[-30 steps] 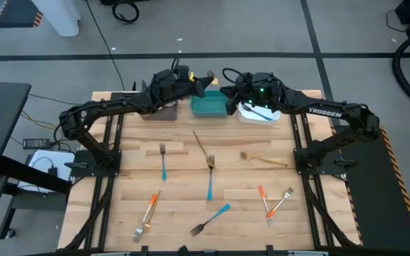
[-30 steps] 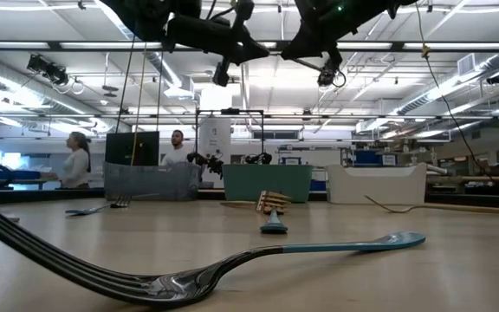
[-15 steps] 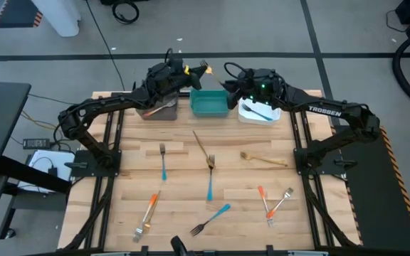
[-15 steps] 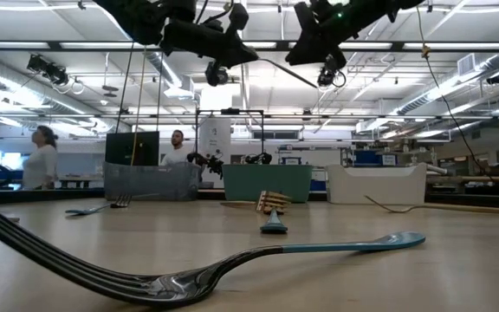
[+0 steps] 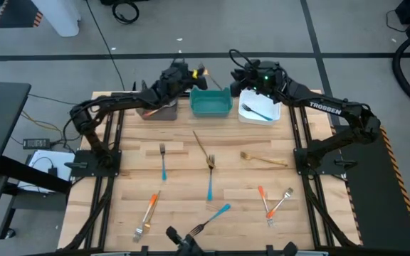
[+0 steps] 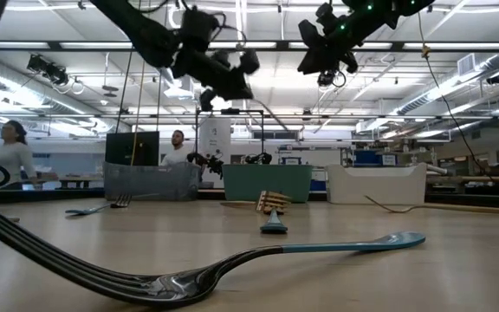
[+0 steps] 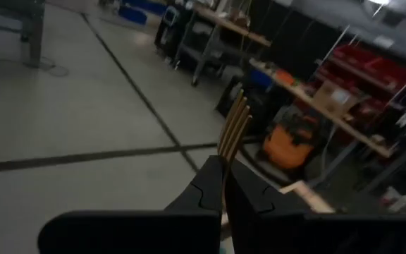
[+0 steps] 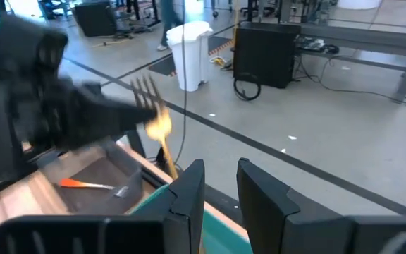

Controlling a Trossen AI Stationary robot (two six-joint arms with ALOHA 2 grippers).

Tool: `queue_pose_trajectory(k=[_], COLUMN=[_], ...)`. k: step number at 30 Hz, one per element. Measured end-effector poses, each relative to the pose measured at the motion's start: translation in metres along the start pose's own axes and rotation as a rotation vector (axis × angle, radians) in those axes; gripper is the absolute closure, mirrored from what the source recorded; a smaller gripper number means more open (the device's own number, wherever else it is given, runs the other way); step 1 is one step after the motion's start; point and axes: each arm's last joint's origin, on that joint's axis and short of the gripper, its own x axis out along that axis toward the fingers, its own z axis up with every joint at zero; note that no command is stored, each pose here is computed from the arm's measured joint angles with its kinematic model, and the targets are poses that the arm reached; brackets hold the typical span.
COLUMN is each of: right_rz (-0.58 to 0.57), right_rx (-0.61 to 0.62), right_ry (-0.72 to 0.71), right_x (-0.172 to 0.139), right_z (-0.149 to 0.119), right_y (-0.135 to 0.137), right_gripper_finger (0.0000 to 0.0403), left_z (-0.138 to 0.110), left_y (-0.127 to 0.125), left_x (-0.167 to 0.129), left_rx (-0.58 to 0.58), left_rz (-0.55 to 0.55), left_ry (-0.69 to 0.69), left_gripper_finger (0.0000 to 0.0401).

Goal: Sort silverware by color (type)
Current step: Put the top right gold fork into the green bin

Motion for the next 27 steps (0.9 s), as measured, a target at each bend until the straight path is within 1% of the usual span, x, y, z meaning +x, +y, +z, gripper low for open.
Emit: queue_pose_trajectory(k=[3,6,13,17,20,22,24,27], right_rz=[-0.01,-0.016,-0.02,-0.02,-0.02,-0.019,-0.02,-0.021], right_rx=[-0.021,-0.021,-0.021,-0.021,-0.021,-0.021,-0.022,-0.023], right_ry=[0.0,-0.001,0.0,0.0,0.001,0.002,0.004,0.009], right_x=[0.001,0.001,0.002,0.002,0.002,0.001,0.001,0.001], right_z=[0.0,0.001,0.001,0.001,0.001,0.0,0.0,0.0], right_y=[-0.003,-0.005,-0.006,-0.006,-0.006,-0.006,-0.006,-0.006], right_gripper_finger=[0.0311,0.0312,0.0312,0.0312,0.0312,0.0312,0.0312,0.0312], left_z=[-0.02,-0.033,-0.052,-0.064,-0.07,-0.071,-0.07,-0.069], left_y=[0.008,0.012,0.02,0.025,0.029,0.03,0.03,0.031], left_x=[0.011,0.018,0.026,0.027,0.028,0.029,0.029,0.03], left_rx=[0.016,-0.004,-0.07,-0.129,-0.186,-0.202,-0.205,-0.167], left_rz=[0.031,0.048,0.084,0.114,0.136,0.138,0.124,0.087], left_ry=[0.043,0.053,0.089,0.169,0.198,0.21,0.212,0.231], left_gripper_finger=[0.0392,0.0392,0.0389,0.0367,0.0352,0.0345,0.0341,0.0334])
